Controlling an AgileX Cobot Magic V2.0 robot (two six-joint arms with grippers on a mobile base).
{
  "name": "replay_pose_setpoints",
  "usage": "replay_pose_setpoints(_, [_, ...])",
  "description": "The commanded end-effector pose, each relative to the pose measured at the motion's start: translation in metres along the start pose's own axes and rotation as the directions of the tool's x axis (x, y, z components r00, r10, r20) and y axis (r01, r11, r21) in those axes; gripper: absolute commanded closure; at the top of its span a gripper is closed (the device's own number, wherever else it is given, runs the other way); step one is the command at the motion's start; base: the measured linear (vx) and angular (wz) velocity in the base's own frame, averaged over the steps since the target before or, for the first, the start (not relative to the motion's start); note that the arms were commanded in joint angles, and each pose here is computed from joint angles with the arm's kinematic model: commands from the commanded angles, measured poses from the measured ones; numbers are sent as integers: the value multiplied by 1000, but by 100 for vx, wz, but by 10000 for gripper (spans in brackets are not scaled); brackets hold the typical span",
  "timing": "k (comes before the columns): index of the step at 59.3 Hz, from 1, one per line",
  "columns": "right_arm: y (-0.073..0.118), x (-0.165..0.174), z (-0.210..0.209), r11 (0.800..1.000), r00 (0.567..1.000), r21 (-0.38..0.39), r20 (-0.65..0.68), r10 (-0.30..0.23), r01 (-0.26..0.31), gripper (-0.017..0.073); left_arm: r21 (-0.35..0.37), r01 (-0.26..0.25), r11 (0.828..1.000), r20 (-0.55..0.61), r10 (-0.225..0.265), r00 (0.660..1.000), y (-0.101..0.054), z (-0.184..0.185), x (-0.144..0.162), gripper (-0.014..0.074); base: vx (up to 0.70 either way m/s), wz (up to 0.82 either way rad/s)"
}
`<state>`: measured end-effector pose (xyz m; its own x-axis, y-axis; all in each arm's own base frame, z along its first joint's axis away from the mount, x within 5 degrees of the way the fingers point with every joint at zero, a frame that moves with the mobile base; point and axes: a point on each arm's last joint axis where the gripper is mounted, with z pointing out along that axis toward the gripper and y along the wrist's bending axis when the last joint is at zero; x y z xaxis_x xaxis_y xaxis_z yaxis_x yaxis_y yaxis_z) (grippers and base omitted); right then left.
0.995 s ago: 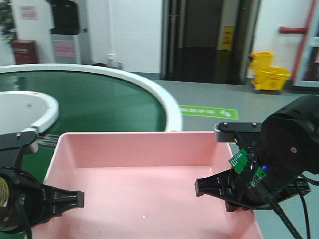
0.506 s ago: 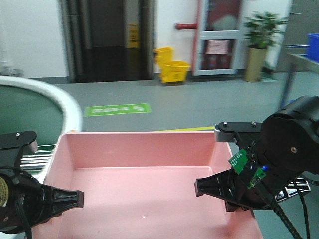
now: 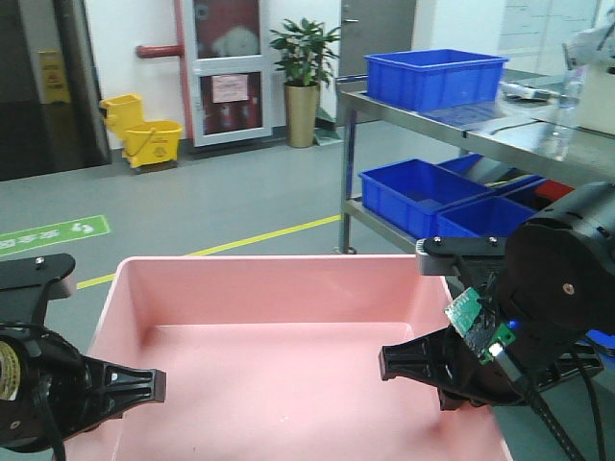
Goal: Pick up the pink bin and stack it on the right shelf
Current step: 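Hold the pink bin with both grippers while driving to the shelf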
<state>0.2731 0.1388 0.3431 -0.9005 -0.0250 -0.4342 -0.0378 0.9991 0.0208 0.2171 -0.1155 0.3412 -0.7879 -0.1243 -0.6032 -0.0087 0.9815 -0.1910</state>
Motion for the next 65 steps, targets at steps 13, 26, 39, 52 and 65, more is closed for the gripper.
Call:
replay_pose_setpoints(13, [-8,-9,-17,1000,994,24,106,-17,15,568,68,-1,998,118,-8,993,-3,-19,-13,482,10,-18])
replay_pose_setpoints(26, [-8,-9,-17,1000,994,24,106,-17,15,568,68,-1,998,118,-8,993,-3,-19,-13,482,17,-5])
replay_pose_setpoints(39, [-8,-9,-17,1000,994,24,106,-17,15,568,68,-1,998,118,-8,993,-3,-19,-13,482,26,7])
replay_pose_setpoints(52, [-8,-9,-17,1000,994,24,106,-17,15,568,68,-1,998,118,-8,993,-3,-19,-13,482,33,21])
replay_pose_setpoints(65, [-8,-9,-17,1000,994,24,106,-17,15,568,68,-1,998,118,-8,993,-3,-19,-13,482,36,21])
